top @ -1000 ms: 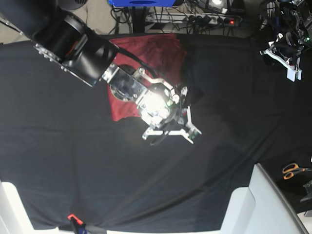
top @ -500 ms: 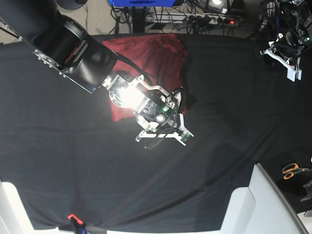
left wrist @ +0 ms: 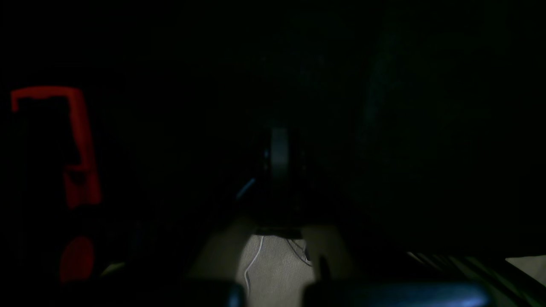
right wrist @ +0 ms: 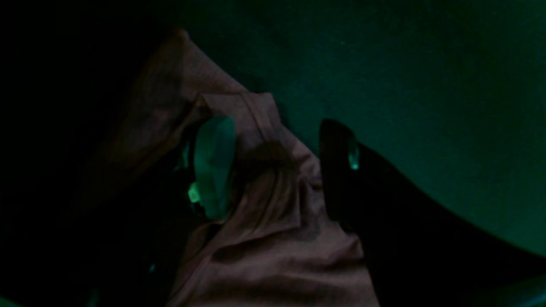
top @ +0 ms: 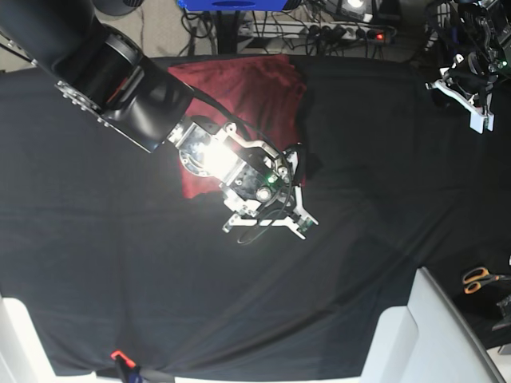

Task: Fold the T-shirt properly
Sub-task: 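Grasp the red shirt's corner with the right gripper and fold it over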

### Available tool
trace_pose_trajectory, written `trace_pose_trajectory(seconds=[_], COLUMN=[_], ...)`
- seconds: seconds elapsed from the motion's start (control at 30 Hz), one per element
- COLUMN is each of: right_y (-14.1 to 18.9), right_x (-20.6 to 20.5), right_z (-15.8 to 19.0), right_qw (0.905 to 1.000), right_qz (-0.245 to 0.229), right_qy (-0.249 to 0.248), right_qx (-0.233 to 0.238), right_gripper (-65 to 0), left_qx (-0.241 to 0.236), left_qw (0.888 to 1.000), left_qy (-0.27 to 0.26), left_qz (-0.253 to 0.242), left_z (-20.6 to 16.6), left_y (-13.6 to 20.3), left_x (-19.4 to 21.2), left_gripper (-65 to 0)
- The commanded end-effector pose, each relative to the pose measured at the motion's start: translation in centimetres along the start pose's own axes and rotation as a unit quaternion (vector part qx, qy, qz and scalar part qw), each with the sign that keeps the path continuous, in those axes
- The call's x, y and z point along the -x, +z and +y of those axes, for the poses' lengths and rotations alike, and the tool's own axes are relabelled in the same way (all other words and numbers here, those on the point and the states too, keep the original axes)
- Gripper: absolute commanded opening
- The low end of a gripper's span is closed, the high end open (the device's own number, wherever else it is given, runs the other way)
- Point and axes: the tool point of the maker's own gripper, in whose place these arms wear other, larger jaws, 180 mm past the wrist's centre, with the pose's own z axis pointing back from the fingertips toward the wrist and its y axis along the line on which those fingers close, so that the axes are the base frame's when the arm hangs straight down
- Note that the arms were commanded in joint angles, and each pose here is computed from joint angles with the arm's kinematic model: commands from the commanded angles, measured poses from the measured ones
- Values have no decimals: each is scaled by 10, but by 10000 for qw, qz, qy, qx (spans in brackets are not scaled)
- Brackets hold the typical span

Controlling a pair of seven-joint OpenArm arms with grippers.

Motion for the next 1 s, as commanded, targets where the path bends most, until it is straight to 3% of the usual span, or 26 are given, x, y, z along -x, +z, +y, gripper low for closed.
trace_pose_trajectory(seconds=[0.0, 0.27, 0.43, 0.47, 0.7, 0.97], right_y=[5, -4, -4, -3, -1, 26], right_x=[-22, -13, -13, -14, -14, -34], right_z=[-4, -5, -5, -4, 11, 33], right_qw=[9996, 9997, 9997, 9997, 9994, 9976], right_qz=[-294, -225, -224, -234, -311, -590], right_qy=[-23, -38, -37, -31, -51, -41], right_qx=[29, 40, 37, 24, -122, -352], right_gripper=[-357, -377, -594, -609, -648, -644], left_qx=[-39, -26, -15, -15, -9, -9], left_qw=[9998, 10000, 9999, 9999, 9999, 9999], left_qy=[-60, 52, 162, 162, 162, 157], left_qz=[-170, -81, 6, 6, -16, -22], left_z=[5, 7, 9, 9, 8, 8], left_y=[5, 1, -3, -3, -4, -3], left_x=[-13, -6, 1, 1, -1, -2], left_gripper=[-650, -650, -650, -650, -650, -650])
